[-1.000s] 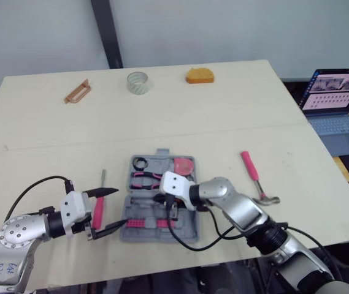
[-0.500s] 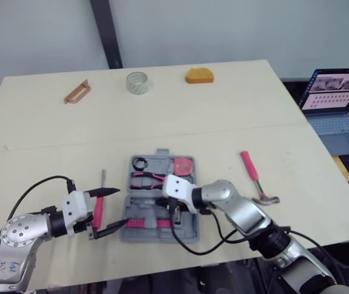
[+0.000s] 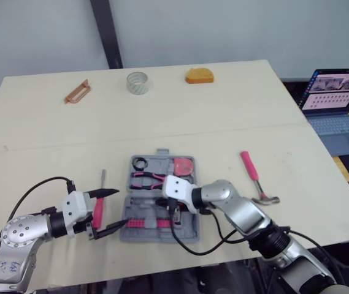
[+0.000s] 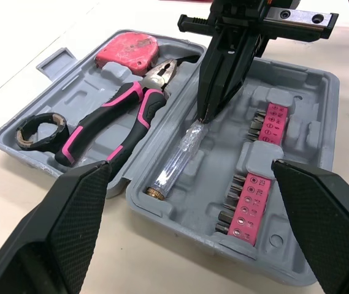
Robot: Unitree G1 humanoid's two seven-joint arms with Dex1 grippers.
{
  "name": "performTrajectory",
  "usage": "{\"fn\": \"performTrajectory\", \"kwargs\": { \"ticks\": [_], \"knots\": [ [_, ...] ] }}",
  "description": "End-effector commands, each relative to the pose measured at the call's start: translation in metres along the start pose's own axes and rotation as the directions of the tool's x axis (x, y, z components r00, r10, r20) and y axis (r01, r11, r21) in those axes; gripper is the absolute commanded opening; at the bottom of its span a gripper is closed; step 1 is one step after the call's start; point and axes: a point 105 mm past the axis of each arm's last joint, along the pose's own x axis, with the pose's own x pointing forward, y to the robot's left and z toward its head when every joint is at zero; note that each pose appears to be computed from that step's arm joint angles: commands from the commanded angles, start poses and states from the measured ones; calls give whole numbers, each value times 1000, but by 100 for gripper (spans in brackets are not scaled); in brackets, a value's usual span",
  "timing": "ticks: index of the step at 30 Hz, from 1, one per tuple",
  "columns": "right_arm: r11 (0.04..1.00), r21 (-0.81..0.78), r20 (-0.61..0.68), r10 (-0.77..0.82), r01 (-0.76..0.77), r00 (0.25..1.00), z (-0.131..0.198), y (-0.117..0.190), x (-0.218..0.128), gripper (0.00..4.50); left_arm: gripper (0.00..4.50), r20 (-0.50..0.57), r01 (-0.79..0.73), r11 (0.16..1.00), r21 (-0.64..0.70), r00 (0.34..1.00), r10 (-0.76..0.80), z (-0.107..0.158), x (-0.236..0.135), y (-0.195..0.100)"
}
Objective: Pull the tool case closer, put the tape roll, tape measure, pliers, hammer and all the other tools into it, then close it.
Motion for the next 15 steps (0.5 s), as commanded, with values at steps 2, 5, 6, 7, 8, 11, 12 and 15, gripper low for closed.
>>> {"fn": "performTrajectory", "kwargs": {
  "ticks": [2, 5, 6, 7, 8, 11, 12, 15],
  "knots": [
    [1000, -10, -14, 4, -4, 1000, -3, 0, 1, 6, 450, 16, -8, 1000, 23, 1000, 8, 3, 1, 2],
    [1000, -7, -25, 5, -5, 1000, -6, 1, 2, 6, 450, 17, -7, 1000, 23, 1000, 7, 3, 2, 2],
    [1000, -4, -30, 6, -6, 1000, -8, 1, 2, 6, 450, 18, -7, 1000, 23, 1000, 6, 3, 2, 2],
    [1000, -2, -34, 7, -8, 999, -9, 2, 2, 6, 450, 18, -6, 1000, 23, 1000, 6, 3, 2, 2],
    [1000, -1, -37, 9, -9, 999, -10, 2, 3, 6, 450, 18, -6, 1000, 23, 1000, 6, 3, 2, 2],
    [1000, 6, -47, 12, -12, 999, -14, 3, 3, 6, 450, 19, -6, 1000, 22, 1000, 6, 3, 3, 2],
    [1000, 12, -51, 12, -12, 999, -15, 3, 4, 6, 450, 19, -6, 1000, 22, 1000, 6, 3, 3, 2],
    [999, 30, -63, 14, -12, 998, -19, 4, 5, 6, 450, 20, -4, 1000, 20, 1000, 4, 3, 3, 2]
  ]
}}
